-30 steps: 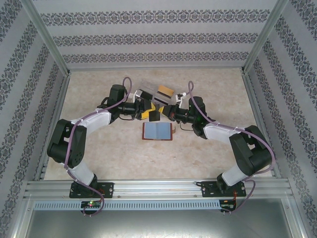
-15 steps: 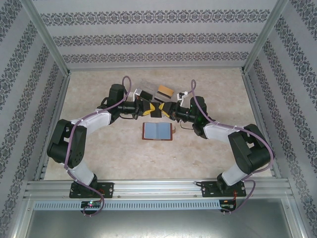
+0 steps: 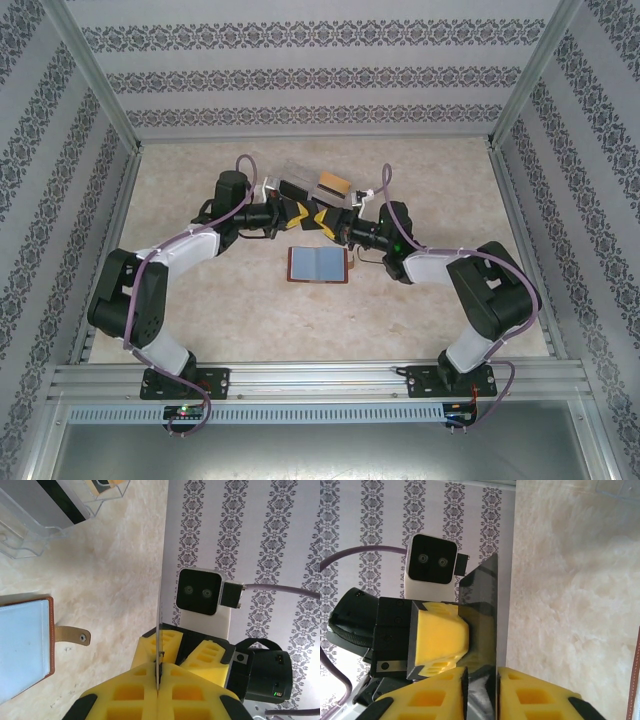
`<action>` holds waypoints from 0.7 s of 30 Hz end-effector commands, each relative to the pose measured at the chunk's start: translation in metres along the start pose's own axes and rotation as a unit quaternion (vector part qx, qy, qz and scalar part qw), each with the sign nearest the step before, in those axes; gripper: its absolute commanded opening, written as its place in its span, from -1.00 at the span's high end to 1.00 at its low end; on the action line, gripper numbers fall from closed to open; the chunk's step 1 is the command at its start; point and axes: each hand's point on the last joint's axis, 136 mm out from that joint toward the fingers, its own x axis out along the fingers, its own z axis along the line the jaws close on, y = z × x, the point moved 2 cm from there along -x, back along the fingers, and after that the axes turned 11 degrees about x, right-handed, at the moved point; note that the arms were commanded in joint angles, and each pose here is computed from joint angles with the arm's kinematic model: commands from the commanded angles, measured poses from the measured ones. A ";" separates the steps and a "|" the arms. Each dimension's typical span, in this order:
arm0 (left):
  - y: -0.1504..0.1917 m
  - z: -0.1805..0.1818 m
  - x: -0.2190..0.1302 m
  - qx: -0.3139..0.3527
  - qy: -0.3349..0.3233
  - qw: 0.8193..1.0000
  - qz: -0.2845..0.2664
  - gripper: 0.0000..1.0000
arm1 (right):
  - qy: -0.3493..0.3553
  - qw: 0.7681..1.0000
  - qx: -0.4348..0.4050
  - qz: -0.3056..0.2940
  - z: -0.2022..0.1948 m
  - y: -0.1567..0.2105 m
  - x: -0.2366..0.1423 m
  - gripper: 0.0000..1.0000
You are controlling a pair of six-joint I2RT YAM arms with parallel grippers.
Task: Take the credit cards out of the card holder
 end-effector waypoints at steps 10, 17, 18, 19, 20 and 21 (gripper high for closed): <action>-0.004 0.015 -0.033 0.005 -0.081 0.996 -0.036 0.11 | 0.031 0.999 -0.039 -0.003 -0.011 0.001 0.005 1.00; -0.010 0.046 -0.093 -0.012 -0.183 0.978 -0.098 -0.69 | 0.125 0.987 -0.102 -0.013 -0.030 -0.008 0.013 1.00; -0.009 0.051 -0.100 -0.016 -0.199 0.975 -0.099 -0.75 | 0.133 0.984 -0.117 -0.014 -0.028 -0.010 0.016 1.00; -0.009 0.055 -0.108 -0.018 -0.214 0.971 -0.101 -0.79 | 0.148 0.980 -0.130 -0.015 -0.029 -0.013 0.018 1.00; -0.008 0.059 -0.114 -0.022 -0.226 0.969 -0.102 -0.83 | 0.161 0.977 -0.141 -0.018 -0.027 -0.016 0.021 1.00; -0.007 0.063 -0.122 -0.027 -0.237 0.965 -0.106 -0.86 | 0.182 0.970 -0.159 -0.020 -0.028 -0.020 0.023 1.00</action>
